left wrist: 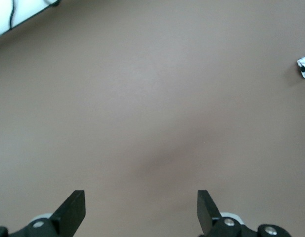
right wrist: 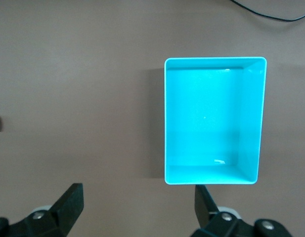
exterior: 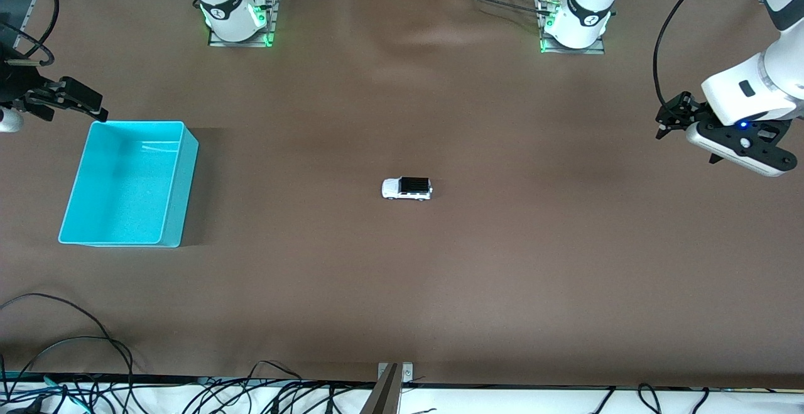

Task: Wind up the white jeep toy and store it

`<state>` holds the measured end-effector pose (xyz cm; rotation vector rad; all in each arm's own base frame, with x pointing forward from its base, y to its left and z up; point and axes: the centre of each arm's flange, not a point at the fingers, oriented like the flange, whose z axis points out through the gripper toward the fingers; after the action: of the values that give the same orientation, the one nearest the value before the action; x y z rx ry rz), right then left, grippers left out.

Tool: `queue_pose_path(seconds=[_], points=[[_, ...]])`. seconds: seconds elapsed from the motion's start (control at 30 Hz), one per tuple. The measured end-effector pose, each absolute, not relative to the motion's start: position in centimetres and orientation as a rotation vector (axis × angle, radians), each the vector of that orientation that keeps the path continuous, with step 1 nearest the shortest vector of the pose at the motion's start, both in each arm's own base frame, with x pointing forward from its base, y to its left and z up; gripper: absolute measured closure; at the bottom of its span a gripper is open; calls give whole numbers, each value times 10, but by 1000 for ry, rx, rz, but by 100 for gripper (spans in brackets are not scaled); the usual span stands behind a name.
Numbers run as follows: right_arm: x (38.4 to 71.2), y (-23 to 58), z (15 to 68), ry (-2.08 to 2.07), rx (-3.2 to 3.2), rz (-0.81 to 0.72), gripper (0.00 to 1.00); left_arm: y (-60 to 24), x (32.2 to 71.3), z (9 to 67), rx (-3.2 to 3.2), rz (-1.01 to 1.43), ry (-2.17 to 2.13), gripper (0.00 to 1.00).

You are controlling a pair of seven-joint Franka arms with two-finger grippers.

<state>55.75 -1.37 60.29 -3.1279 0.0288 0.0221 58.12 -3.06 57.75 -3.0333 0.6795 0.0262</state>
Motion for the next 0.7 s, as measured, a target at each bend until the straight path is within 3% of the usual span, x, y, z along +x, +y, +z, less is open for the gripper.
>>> queue_pose_path(seconds=[0.33,0.7], points=[[558,-4,601,0,-3128,27,0,-5,574,580,-3078,22,429,0],[565,79,574,-229,-3117,98,0,4,567,594,-3082,-13,394,0]])
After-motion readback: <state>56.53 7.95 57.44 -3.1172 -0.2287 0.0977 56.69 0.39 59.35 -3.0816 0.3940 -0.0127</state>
